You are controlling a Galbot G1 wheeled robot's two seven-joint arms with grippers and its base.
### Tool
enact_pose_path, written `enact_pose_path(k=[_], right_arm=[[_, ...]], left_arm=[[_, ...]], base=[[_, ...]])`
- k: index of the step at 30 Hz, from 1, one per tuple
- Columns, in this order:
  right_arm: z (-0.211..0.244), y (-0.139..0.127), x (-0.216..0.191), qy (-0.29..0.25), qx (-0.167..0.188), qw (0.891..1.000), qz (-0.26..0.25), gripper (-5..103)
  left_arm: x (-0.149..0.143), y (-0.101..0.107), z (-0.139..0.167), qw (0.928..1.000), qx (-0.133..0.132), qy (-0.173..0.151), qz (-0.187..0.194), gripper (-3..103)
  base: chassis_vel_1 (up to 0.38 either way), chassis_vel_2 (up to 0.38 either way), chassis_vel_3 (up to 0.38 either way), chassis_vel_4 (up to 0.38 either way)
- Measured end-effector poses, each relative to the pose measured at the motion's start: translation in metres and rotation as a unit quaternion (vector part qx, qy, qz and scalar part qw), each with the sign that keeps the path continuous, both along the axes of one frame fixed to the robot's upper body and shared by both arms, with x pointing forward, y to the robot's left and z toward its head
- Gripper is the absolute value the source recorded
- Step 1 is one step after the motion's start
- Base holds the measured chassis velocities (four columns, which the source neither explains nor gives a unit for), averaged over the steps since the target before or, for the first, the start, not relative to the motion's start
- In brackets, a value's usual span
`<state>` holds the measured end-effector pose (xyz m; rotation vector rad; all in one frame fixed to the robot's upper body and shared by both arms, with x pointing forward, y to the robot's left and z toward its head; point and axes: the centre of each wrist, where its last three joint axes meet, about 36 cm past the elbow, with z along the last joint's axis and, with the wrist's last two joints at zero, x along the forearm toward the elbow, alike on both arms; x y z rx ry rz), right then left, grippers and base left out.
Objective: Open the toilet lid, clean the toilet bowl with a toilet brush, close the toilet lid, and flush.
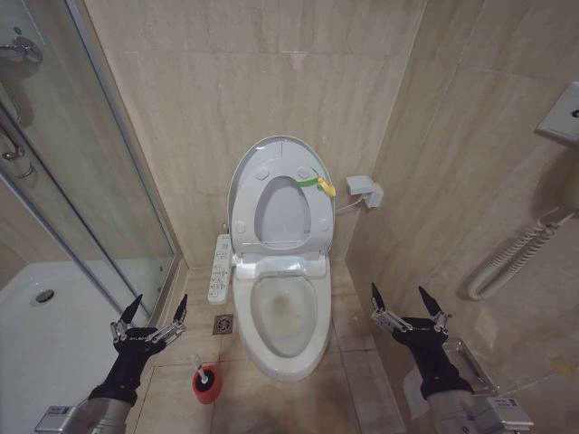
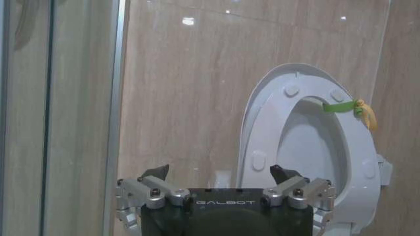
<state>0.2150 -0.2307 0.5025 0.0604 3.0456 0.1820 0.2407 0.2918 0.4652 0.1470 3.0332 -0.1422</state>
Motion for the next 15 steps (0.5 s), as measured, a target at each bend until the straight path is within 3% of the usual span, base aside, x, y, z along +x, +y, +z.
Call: enact_pose_path(k=[15], right_arm=[[0.0,0.0,0.0,0.0,0.0,1.0,0.0,100]], left_arm=[[0.0,0.0,0.0,1.0,0.0,0.0,0.0,100]], base=[[0.0,0.0,0.0,0.0]])
